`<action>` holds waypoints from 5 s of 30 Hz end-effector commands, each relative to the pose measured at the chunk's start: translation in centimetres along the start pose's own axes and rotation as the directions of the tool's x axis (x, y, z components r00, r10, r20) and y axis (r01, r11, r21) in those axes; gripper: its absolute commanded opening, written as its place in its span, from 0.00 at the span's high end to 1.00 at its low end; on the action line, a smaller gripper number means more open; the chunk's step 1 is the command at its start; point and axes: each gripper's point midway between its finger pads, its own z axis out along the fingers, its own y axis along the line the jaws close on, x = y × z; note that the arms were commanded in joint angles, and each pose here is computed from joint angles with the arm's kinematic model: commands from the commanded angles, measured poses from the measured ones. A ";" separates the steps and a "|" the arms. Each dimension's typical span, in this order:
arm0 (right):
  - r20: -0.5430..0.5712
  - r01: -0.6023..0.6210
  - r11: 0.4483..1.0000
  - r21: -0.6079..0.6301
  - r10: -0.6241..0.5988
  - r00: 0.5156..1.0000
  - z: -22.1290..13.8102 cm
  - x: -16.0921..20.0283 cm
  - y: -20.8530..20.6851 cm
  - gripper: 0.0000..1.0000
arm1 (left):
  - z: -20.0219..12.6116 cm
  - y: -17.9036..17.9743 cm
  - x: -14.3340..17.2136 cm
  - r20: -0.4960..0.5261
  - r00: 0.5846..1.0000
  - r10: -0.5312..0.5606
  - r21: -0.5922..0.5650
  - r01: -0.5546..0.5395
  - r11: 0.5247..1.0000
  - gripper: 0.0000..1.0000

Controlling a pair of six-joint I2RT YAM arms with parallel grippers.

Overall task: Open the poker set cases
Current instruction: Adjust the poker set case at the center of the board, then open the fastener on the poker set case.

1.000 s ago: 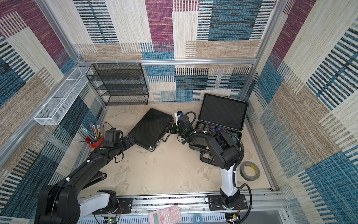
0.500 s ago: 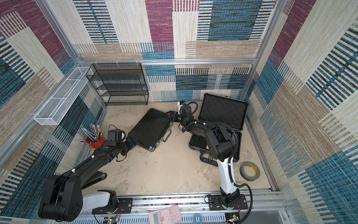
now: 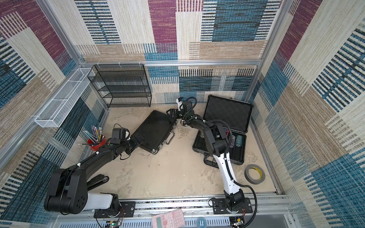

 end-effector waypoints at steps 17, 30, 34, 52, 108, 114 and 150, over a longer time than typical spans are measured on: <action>-0.155 0.002 0.970 -0.245 -0.041 0.987 -1.6 5.4 3.3 0.26 | 2.0 0.0 -0.2 -0.075 0.997 0.037 -0.016 -0.038 0.999 0.00; -0.226 -0.086 0.966 -0.245 0.029 0.974 -6.1 10.9 8.3 0.38 | 4.1 -1.9 -0.4 -0.130 0.989 0.066 0.071 -0.057 0.996 0.04; -0.215 -0.135 0.970 -0.200 0.091 0.972 -7.9 11.9 9.5 0.36 | 4.8 -2.3 -0.3 -0.150 0.987 0.062 0.100 -0.047 0.994 0.07; -0.153 -0.306 0.952 0.030 0.306 0.939 -12.6 15.8 11.4 0.29 | 8.0 -5.6 -2.1 -0.172 0.980 0.097 0.204 -0.061 0.977 0.16; 0.174 -0.189 0.982 -0.011 0.188 0.967 -24.7 15.7 11.4 0.00 | -0.5 -2.5 -0.7 0.054 0.979 0.197 0.003 -0.198 0.980 0.01; 0.128 -0.172 0.983 -0.060 0.179 0.975 -24.4 17.6 12.4 0.01 | 0.0 -2.4 0.0 0.041 0.976 0.212 -0.007 -0.212 0.977 0.02; -0.059 -0.301 0.945 -0.126 0.296 0.953 -18.7 23.1 14.1 0.00 | 2.1 -3.5 0.7 -0.020 0.977 0.211 0.068 -0.209 0.976 0.09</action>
